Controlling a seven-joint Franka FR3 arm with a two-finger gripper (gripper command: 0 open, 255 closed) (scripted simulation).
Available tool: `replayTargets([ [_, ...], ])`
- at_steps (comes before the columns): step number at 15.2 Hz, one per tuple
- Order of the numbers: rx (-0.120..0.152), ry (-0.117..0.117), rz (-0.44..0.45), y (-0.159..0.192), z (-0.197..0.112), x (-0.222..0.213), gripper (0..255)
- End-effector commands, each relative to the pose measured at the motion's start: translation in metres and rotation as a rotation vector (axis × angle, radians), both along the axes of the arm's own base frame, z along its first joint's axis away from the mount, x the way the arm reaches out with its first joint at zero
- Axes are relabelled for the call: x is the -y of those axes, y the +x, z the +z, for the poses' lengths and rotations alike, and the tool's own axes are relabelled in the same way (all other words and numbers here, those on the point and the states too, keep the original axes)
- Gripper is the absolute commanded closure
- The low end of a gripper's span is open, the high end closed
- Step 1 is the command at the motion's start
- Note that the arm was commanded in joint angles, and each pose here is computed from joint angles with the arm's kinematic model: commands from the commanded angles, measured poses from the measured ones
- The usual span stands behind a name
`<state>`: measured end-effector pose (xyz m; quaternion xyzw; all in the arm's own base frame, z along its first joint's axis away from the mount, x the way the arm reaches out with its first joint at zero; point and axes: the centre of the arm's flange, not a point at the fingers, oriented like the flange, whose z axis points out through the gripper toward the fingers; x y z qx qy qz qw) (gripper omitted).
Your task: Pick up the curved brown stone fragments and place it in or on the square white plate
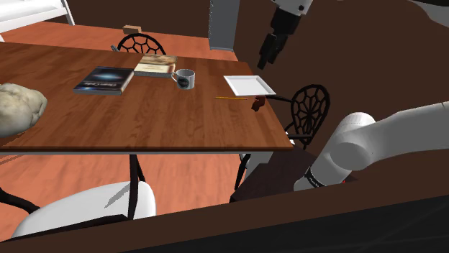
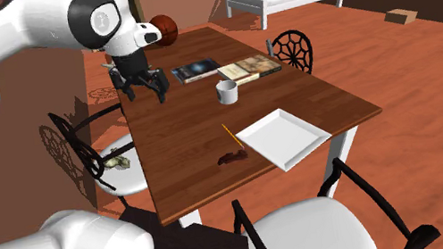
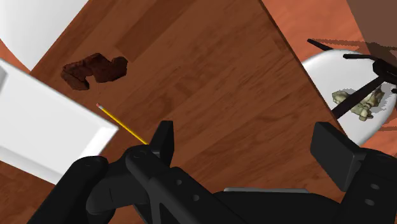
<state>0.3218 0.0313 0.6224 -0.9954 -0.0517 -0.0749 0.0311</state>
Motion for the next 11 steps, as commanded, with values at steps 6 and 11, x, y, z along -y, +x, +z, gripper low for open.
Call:
replayTargets([
  [6,-0.067,-0.030,-0.106,0.044,-0.041,0.030,0],
  [11,-0.133,-0.059,-0.212,0.082,-0.084,0.066,0],
])
